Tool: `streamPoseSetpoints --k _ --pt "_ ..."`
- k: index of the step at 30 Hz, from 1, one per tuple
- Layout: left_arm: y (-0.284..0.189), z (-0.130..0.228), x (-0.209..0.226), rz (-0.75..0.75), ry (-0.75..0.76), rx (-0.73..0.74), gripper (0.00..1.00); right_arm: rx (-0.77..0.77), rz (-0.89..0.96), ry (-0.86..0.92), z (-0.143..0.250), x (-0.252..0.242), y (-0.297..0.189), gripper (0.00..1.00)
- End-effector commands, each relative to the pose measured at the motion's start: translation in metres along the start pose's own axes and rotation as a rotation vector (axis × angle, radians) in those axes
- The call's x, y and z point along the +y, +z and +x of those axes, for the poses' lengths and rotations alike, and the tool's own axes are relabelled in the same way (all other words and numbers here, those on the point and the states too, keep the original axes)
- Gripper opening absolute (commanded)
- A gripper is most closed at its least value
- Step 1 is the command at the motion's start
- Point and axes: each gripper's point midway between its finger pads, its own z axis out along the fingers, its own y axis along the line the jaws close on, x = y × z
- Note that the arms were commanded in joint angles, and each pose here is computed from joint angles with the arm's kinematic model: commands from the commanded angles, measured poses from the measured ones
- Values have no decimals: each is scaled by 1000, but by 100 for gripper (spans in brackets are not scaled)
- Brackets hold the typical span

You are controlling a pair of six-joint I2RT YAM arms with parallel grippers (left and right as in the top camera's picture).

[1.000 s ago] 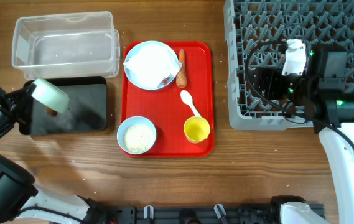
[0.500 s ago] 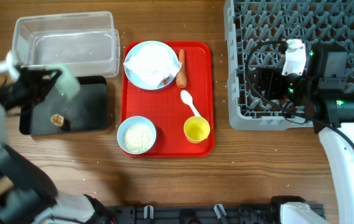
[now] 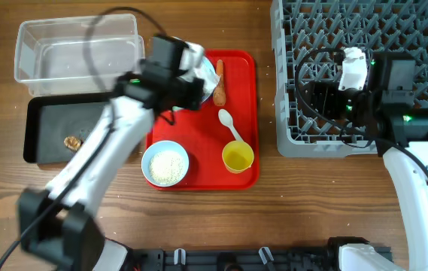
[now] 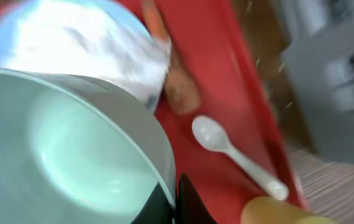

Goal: Sort waste into correct bins and load items into the dishwasher rack
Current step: 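Return the mint bowl to the red tray with the left gripper, then grasp the light-blue rice bowl rim with the left gripper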

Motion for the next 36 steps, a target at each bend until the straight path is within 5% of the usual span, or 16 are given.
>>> streamPoseSetpoints --k 1,10,11,12,13,16,21,25,36 --pt "45 34 -2 -83 90 147 4 18 -15 8 -1 2 6 90" --pt "55 75 -25 -72 150 305 4 50 -12 21 5 -1 13 90" --pt "54 78 -24 -74 150 316 12 54 -12 23 5 -1 13 90" --pt "53 80 -24 -75 149 325 39 57 -11 24 6 -2 13 90" --pt "53 80 -24 -75 150 328 52 57 -11 24 6 -2 13 90" --pt "52 76 -23 -76 140 315 69 56 -11 23 6 -2 13 89" --pt "15 53 -25 -105 -28 307 64 64 -11 27 8 -2 13 90" --pt "-9 83 -20 -176 -222 422 61 67 -11 29 9 -2 13 90" --pt "19 161 -3 -240 -245 588 50 66 -10 28 9 -2 13 92"
